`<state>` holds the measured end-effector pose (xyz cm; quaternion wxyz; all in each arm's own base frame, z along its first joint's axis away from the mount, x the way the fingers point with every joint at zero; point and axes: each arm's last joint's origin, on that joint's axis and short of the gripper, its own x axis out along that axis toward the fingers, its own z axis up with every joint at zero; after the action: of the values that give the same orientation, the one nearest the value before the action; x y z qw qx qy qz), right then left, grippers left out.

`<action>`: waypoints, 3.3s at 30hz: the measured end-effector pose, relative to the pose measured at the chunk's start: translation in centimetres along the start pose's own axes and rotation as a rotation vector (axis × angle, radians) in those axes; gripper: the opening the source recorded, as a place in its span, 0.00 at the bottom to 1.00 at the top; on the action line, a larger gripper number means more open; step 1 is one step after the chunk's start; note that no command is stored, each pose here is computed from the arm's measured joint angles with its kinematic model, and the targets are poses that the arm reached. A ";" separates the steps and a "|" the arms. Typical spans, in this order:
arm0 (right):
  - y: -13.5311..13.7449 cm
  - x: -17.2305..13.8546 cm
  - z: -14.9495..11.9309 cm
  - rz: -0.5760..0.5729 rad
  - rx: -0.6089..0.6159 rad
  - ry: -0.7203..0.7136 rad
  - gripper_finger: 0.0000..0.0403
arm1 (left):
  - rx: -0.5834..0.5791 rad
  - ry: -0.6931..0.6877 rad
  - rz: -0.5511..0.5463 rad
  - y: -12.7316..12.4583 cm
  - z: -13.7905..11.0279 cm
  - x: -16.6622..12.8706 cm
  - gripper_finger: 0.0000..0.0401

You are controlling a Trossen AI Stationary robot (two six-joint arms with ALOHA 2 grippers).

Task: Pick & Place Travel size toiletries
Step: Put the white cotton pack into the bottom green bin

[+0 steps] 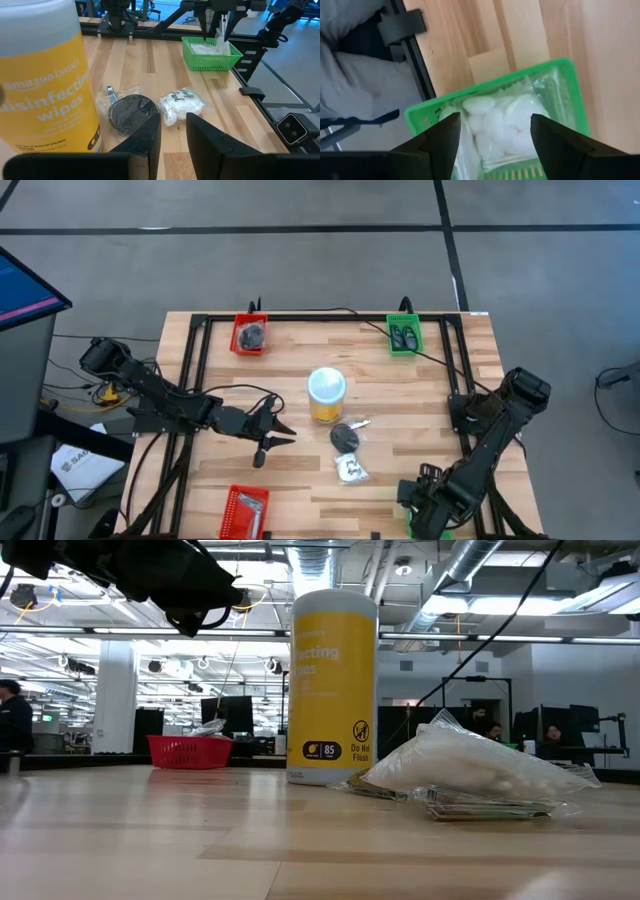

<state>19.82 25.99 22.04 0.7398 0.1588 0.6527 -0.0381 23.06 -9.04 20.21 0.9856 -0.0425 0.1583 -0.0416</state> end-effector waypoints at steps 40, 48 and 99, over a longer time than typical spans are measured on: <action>-3.4 6.4 10.4 -0.125 -0.157 -0.160 0.55 | 0.000 -0.001 0.000 0.0 0.0 0.0 0.21; -3.7 6.6 10.9 -0.162 -0.138 -0.193 0.55 | 0.000 -0.001 0.000 0.0 0.0 0.0 0.21; -2.7 4.8 9.7 -0.293 -0.158 -0.079 0.00 | 0.000 -0.001 -0.001 0.0 0.0 0.0 0.21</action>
<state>29.01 21.38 17.83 0.7615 0.0017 0.6403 -0.1004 23.07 -9.05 20.23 0.9856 -0.0427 0.1580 -0.0418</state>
